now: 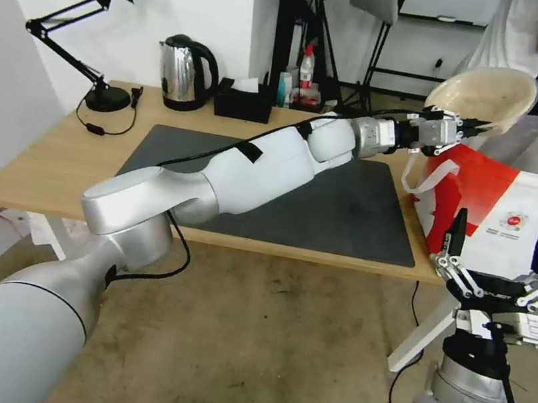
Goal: Pick up the trash from the table and place it into the takeout bag.
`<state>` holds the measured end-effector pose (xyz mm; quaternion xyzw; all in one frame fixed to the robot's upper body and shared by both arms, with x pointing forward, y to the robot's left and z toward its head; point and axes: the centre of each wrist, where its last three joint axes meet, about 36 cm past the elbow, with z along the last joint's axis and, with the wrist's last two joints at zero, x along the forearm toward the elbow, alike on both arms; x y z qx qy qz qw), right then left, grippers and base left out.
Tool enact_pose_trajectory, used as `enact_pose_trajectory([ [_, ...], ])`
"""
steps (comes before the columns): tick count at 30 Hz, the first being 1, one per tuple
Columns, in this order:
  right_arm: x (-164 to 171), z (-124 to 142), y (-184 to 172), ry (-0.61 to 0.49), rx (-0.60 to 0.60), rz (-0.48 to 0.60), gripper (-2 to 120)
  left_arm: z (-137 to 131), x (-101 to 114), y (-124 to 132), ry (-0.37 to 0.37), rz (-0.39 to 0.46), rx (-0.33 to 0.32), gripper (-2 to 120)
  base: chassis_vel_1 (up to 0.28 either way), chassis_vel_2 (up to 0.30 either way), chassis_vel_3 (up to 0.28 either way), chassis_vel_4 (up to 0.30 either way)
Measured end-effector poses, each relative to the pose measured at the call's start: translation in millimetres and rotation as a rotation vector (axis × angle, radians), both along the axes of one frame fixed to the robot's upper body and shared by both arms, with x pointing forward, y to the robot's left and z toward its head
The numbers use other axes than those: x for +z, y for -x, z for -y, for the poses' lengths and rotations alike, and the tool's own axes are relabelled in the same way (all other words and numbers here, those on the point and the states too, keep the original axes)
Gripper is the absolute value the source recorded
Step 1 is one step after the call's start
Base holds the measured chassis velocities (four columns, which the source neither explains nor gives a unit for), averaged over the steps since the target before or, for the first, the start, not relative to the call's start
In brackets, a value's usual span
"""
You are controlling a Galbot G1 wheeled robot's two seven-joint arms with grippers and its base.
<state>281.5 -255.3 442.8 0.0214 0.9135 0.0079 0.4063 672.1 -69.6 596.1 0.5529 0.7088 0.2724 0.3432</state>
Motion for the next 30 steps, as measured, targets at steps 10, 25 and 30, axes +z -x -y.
enact_pose_trajectory([
  [10, 0.2, -0.2, -1.1, 0.003, 0.003, 0.000, 100, 1.1, 5.7, 0.1, -0.005, 0.005, -0.039, 0, 0.000, 0.000, 0.000, 0.000],
  [25, 1.1, -0.1, -1.0, 0.005, 0.004, 0.001, 100, 8.2, 7.2, 7.4, 0.000, -0.002, -0.071, 0, 0.000, 0.000, 0.000, 0.000],
  [30, 1.3, -0.2, -1.1, 0.005, 0.005, 0.002, 100, 8.8, 6.0, 8.0, 0.004, -0.009, -0.074, 0, 0.000, 0.000, 0.000, 0.000],
])
